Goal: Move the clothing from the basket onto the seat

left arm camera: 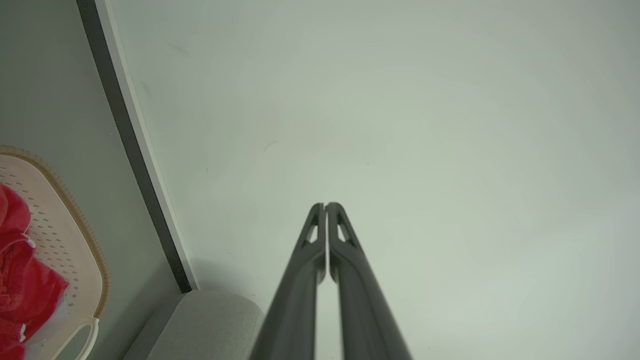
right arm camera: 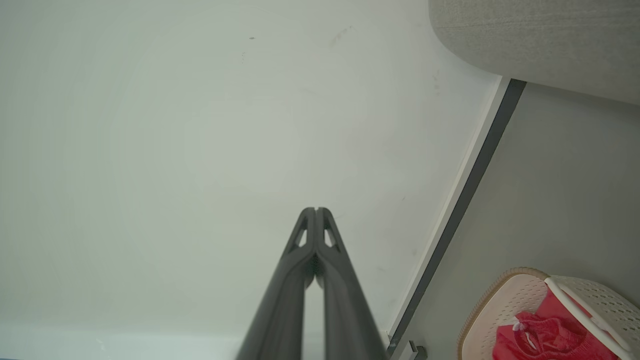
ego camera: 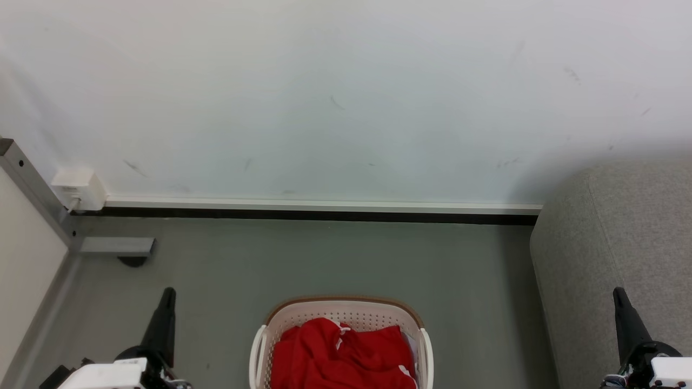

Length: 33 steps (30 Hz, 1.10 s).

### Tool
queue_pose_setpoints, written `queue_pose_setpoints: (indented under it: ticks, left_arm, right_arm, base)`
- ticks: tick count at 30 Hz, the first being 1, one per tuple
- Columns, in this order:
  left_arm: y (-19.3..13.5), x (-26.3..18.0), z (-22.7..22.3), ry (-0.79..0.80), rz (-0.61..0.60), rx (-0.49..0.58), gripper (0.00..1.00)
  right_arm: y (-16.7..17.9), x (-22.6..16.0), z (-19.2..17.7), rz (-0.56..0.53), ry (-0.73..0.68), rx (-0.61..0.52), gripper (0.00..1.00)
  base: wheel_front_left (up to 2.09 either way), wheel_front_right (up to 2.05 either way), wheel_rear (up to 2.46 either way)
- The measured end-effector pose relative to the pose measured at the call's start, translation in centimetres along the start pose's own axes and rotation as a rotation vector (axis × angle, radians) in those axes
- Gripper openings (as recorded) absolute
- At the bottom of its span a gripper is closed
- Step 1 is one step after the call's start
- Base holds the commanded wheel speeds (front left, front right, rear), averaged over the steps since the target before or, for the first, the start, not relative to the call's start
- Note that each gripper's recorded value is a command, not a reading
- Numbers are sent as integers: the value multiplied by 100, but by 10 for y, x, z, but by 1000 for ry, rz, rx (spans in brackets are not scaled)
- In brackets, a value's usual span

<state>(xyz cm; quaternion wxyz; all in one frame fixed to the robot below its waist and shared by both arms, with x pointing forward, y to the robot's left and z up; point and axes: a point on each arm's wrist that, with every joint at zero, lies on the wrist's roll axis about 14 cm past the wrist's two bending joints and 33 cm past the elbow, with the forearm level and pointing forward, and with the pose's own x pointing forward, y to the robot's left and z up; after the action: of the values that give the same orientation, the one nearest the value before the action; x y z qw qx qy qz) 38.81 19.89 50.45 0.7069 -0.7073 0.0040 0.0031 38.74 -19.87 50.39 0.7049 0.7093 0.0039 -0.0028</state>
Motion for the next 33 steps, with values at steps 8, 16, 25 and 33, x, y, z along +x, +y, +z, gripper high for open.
queue_pose_setpoints:
  ticks: [8,16,25,33]
  left_arm:
    - [0,0,0,0,0,0,0]
    - [0,0,0,0,0,0,0]
    - [25,-10,-4,-1,76,-13,100]
    - [26,-10,-7,-12,82,19,100]
  right_arm:
    - [0,0,0,0,0,0,0]
    - [0,0,0,0,0,0,0]
    - [-23,-10,-5,-68,0,17,100]
    - [-23,-11,-4,-70,-18,-56,100]
  base:
    - [0,0,0]
    - [0,0,0]
    - [0,0,0]
    - [0,0,0]
